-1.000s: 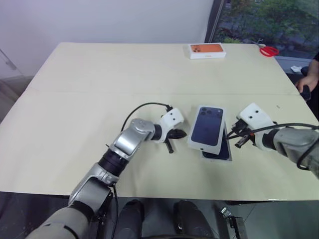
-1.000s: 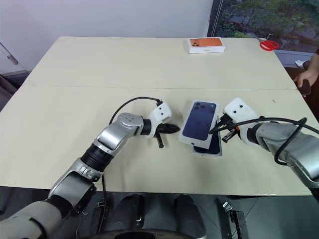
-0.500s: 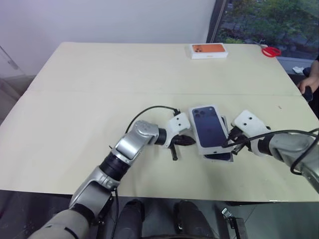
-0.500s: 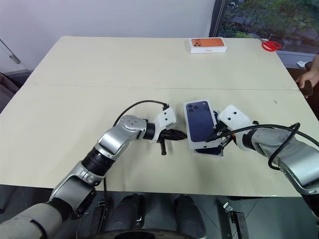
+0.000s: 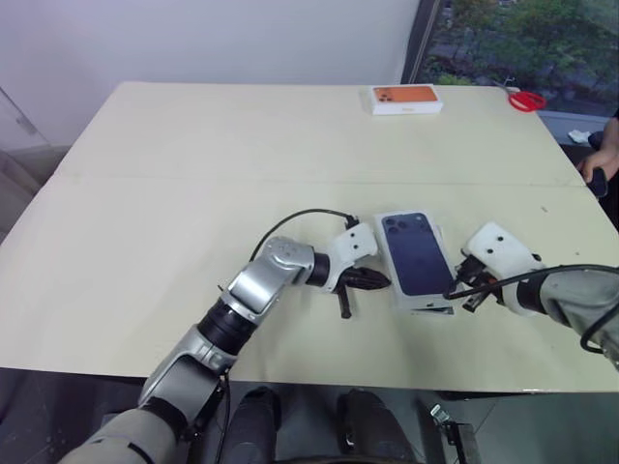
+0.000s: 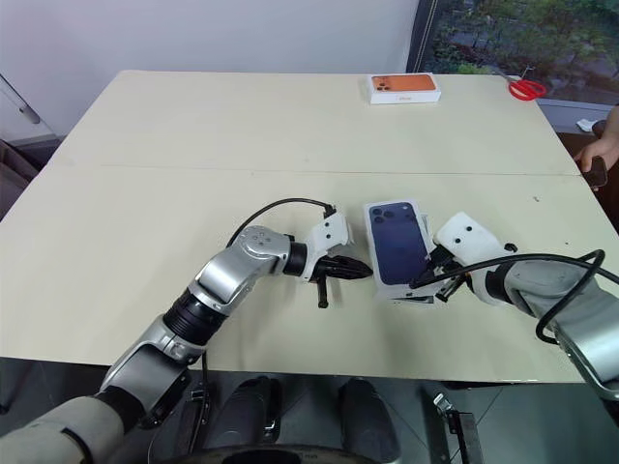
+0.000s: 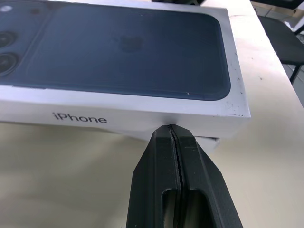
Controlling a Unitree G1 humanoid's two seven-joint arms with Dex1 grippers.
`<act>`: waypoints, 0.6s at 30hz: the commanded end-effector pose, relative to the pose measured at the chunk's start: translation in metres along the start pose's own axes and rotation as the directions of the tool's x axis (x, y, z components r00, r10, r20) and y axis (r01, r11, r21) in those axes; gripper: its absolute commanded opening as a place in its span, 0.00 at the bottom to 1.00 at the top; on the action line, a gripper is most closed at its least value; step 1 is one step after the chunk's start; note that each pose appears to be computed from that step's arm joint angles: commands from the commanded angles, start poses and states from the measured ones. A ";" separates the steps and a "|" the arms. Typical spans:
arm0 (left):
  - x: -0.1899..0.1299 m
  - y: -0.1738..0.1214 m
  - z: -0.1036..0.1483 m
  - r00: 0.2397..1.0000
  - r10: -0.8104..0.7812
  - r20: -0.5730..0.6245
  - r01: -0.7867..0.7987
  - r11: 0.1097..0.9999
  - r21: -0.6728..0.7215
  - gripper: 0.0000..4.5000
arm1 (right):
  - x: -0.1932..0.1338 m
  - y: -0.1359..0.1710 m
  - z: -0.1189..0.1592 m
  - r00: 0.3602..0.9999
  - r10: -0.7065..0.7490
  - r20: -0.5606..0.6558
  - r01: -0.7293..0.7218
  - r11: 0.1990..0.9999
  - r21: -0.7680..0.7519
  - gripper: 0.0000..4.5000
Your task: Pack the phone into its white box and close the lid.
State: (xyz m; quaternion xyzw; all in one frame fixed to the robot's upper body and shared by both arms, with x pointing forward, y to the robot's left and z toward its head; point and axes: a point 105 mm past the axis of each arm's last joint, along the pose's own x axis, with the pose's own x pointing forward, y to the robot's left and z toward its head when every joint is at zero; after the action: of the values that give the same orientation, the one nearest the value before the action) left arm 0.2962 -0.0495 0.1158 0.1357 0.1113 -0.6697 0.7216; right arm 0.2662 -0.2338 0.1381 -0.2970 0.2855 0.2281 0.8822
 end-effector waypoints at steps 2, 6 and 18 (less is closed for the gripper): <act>0.007 -0.003 0.021 0.998 -0.024 0.051 0.020 0.997 0.074 0.00 | -0.006 0.012 0.009 0.999 0.034 0.036 -0.032 0.998 -0.045 0.01; 0.006 -0.003 0.021 0.998 -0.032 0.055 0.027 0.997 0.073 0.00 | -0.007 0.012 0.006 0.999 0.030 0.025 -0.029 0.999 -0.043 0.01; 0.000 -0.002 0.015 0.999 -0.023 0.038 0.020 0.997 0.075 0.00 | -0.005 0.011 0.000 1.000 0.026 0.006 -0.026 0.999 -0.030 0.01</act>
State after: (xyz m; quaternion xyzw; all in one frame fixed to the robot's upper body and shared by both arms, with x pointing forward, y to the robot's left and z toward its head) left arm 0.2997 -0.0492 0.1171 0.1415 0.1049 -0.6716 0.7196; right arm 0.2578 -0.2360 0.1300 -0.2986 0.3029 0.2304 0.8752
